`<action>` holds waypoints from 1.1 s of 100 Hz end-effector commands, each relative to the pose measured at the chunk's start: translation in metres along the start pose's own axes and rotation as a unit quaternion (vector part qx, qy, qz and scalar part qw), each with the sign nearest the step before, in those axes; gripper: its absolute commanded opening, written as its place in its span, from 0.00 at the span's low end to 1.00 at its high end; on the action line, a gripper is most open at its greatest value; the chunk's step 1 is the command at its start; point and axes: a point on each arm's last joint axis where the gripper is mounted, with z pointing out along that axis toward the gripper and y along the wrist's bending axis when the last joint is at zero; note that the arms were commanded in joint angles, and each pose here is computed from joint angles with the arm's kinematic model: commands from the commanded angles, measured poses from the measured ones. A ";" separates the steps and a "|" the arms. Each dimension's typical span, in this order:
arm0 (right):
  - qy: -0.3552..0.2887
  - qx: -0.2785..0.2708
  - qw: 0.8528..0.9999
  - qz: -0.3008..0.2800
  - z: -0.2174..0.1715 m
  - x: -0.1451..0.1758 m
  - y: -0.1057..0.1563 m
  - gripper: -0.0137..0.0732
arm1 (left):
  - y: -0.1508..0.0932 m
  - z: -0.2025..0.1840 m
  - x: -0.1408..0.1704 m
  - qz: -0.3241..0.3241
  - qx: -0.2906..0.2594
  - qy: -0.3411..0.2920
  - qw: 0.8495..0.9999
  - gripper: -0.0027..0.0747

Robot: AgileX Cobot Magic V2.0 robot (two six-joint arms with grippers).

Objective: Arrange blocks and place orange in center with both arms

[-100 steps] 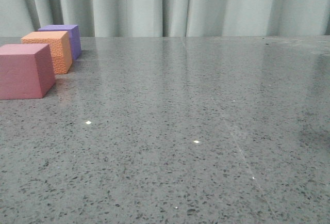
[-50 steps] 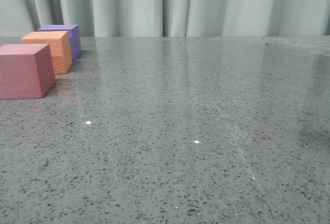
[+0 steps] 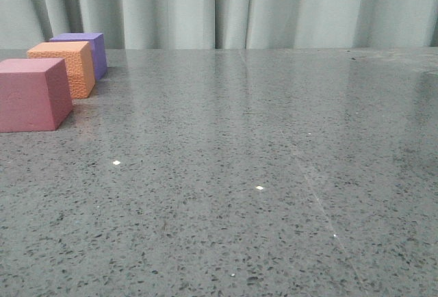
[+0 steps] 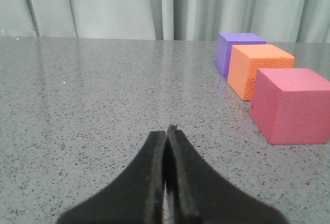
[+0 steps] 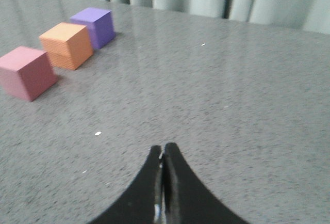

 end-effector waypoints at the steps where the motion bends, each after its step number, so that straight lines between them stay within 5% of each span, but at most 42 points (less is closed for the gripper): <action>1: -0.069 0.008 0.997 -0.016 -0.007 -0.018 -0.002 0.02 | 0.000 -0.002 -0.002 -0.004 0.001 -0.046 0.999 0.01; 43: -0.197 0.103 0.975 -0.025 -0.034 0.021 -0.025 0.02 | 0.000 -0.002 -0.002 -0.004 0.001 -0.046 0.999 0.01; 81: -0.192 0.157 0.968 0.020 -0.041 0.085 -0.035 0.02 | 0.000 -0.002 -0.002 -0.004 0.001 -0.045 0.999 0.01; 110: -0.188 0.175 0.966 0.019 -0.046 0.104 -0.037 0.02 | 0.000 -0.002 -0.002 -0.004 0.001 -0.045 0.999 0.01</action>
